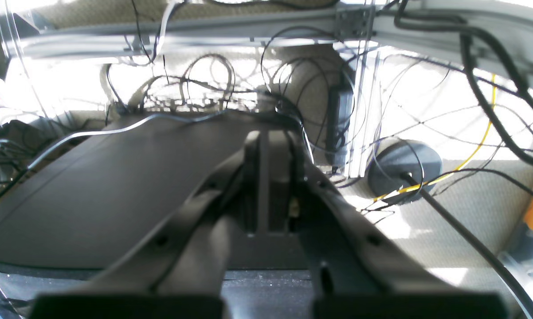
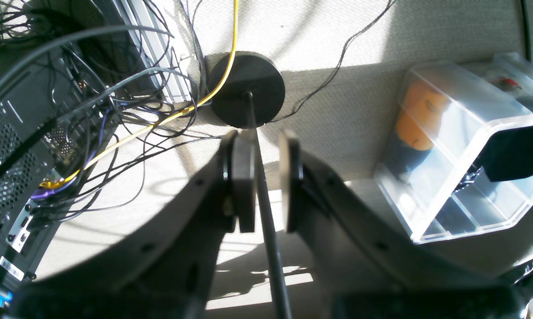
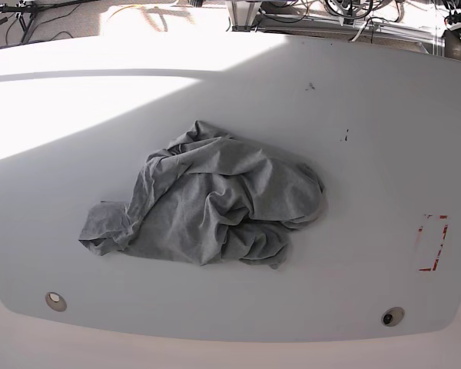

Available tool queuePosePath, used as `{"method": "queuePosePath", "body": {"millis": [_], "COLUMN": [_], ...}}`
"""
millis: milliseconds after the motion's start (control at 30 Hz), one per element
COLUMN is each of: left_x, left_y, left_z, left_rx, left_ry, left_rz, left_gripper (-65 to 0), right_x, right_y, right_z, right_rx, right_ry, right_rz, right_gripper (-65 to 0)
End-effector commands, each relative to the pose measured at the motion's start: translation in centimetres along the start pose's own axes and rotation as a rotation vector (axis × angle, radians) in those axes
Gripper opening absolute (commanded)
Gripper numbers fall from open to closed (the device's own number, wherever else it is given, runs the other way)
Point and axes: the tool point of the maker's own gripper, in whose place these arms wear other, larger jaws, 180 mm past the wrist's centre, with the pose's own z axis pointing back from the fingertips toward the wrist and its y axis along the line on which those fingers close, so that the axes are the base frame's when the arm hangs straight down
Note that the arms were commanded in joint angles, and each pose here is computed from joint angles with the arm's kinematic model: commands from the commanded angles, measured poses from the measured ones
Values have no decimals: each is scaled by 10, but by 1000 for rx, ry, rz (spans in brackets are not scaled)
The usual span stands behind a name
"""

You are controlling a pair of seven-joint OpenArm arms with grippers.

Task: Fold the T-shirt properly

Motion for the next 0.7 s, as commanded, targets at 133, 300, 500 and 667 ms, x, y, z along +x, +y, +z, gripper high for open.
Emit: {"method": "queuePosePath", "body": {"millis": [133, 300, 500, 667], "left_x": [-22, -32, -36, -44], "left_y": [6, 9, 14, 20], "left_z": [10, 12, 13, 15], "left_rx": [6, 9, 17, 26], "left_ry": [27, 55, 65, 91], "left_rz": [-10, -14, -15, -15], "left_gripper": [-633, -632, -630, -632], "right_x": [-25, -26, -28, -28], "right_y": [-10, -8, -8, -5], "right_z": [8, 13, 17, 19], "right_rx": [-16, -3, 2, 11], "right_ry": [20, -1, -15, -28], "right_rz": [-2, 4, 5, 1], "right_gripper": [-568, -569, -569, -570]}}
